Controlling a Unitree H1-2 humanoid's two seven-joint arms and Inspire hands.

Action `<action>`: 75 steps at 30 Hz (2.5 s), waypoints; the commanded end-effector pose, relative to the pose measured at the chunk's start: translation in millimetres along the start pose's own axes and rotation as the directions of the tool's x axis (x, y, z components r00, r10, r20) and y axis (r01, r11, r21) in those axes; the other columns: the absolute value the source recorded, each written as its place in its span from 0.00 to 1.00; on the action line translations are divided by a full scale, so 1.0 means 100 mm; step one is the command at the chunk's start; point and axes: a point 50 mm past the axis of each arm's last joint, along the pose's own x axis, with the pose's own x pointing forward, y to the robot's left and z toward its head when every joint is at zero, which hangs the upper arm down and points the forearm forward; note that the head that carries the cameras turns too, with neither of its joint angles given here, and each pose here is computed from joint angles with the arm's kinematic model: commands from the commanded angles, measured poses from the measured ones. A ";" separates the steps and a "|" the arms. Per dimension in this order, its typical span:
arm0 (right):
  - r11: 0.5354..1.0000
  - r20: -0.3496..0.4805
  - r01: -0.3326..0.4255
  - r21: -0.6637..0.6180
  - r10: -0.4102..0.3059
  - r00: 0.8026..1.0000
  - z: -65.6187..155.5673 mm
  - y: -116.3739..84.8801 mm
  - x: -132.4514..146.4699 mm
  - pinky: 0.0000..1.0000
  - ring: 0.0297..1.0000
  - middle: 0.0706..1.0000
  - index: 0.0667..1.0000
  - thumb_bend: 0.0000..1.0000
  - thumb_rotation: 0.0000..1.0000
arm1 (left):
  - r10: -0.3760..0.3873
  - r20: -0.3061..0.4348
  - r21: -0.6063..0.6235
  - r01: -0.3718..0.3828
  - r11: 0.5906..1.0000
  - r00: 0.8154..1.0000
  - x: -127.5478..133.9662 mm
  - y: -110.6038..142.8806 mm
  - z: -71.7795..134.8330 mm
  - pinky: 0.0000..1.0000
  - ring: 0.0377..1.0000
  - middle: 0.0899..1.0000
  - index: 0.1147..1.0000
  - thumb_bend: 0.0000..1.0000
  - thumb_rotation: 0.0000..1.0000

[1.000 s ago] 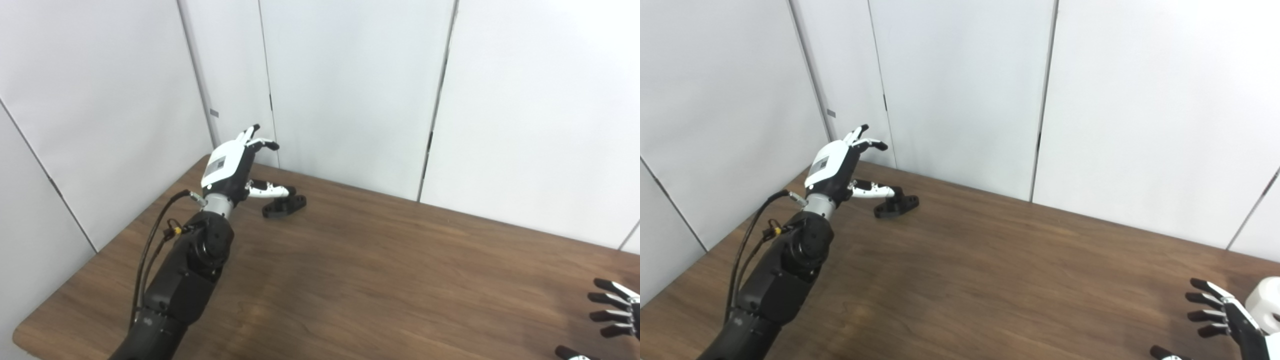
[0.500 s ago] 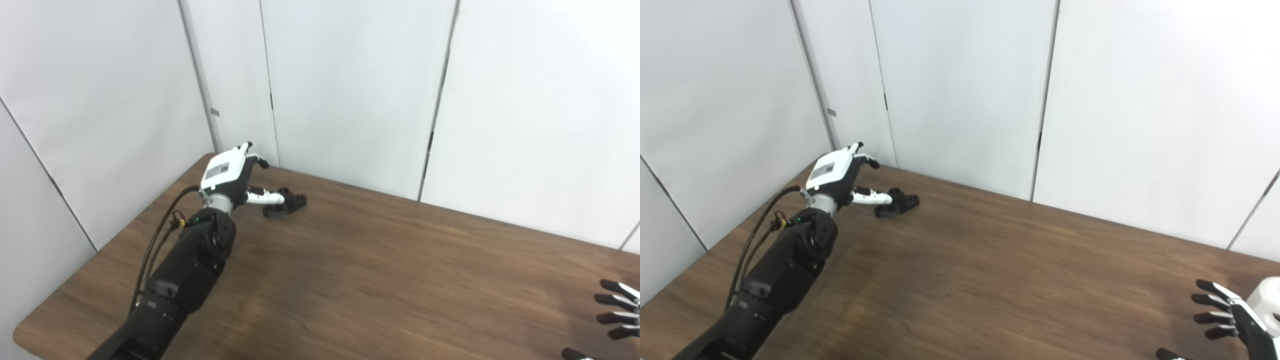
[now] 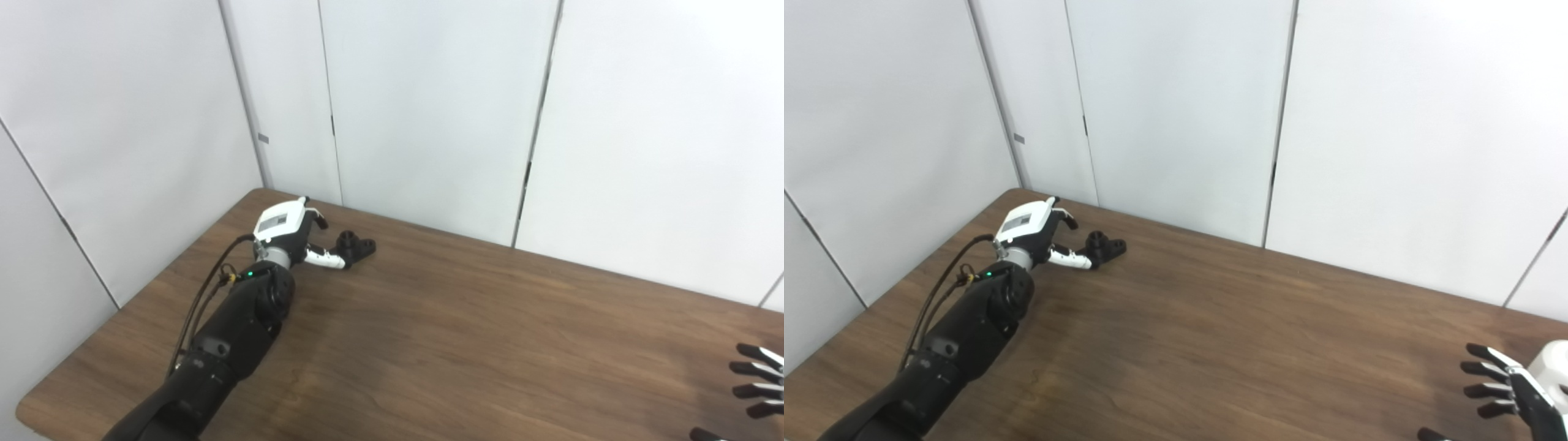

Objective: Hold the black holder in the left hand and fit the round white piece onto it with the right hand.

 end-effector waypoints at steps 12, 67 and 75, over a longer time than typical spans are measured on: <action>1.000 0.057 0.024 -0.018 -0.023 0.998 0.15 -0.11 0.03 0.49 0.59 0.68 0.76 0.70 0.01 | 0.072 0.025 0.029 -0.073 0.997 0.997 0.23 0.30 0.07 1.00 1.00 1.00 0.67 1.00 0.37; 0.999 0.042 0.017 -0.044 -0.015 0.999 0.24 -0.30 -0.11 0.49 0.58 0.68 0.75 0.70 0.00 | 0.010 -0.019 -0.154 -0.013 0.988 1.000 0.23 -0.25 -0.13 1.00 1.00 0.98 0.59 0.91 0.25; 0.999 0.037 0.019 -0.049 -0.017 0.999 0.26 -0.31 -0.11 0.49 0.59 0.68 0.75 0.70 0.00 | -0.007 -0.015 -0.158 0.005 0.987 1.000 0.20 -0.26 -0.19 1.00 1.00 0.99 0.61 0.89 0.25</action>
